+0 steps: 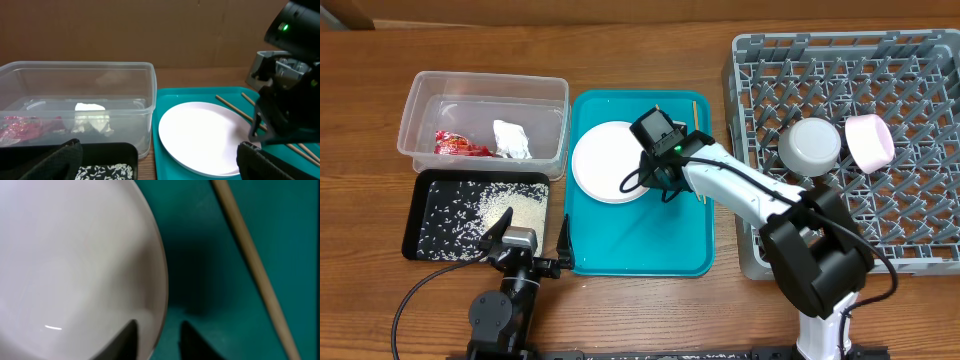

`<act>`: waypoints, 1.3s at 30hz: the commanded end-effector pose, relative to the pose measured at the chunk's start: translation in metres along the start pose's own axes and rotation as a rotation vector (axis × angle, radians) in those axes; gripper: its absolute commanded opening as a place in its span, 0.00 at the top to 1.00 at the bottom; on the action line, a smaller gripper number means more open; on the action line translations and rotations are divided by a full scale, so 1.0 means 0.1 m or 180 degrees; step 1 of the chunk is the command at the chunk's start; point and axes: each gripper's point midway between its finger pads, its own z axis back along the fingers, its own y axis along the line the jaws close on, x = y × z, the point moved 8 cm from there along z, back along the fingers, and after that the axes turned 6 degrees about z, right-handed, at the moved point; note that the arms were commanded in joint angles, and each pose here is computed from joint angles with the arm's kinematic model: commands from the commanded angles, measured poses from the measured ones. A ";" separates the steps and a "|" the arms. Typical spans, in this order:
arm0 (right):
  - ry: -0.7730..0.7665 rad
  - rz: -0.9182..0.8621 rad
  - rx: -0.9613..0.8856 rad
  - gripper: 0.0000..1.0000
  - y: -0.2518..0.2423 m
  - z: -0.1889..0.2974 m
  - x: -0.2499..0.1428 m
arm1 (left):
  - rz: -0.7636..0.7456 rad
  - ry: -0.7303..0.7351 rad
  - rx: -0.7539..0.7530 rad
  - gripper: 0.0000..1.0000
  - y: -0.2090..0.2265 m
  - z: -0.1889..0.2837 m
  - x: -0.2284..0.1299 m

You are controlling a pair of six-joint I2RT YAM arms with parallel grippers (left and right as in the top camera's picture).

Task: Sort waste into correct bins and load items into the dishwasher
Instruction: 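Reach the right gripper to the white plate edge and grasp it, then lift the white plate and stand it upright in the rack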

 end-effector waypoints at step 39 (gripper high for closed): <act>-0.2254 -0.0542 -0.3433 0.96 -2.37 2.54 1.02 | 0.0024 -0.0016 0.0021 0.00 0.01 0.00 0.00</act>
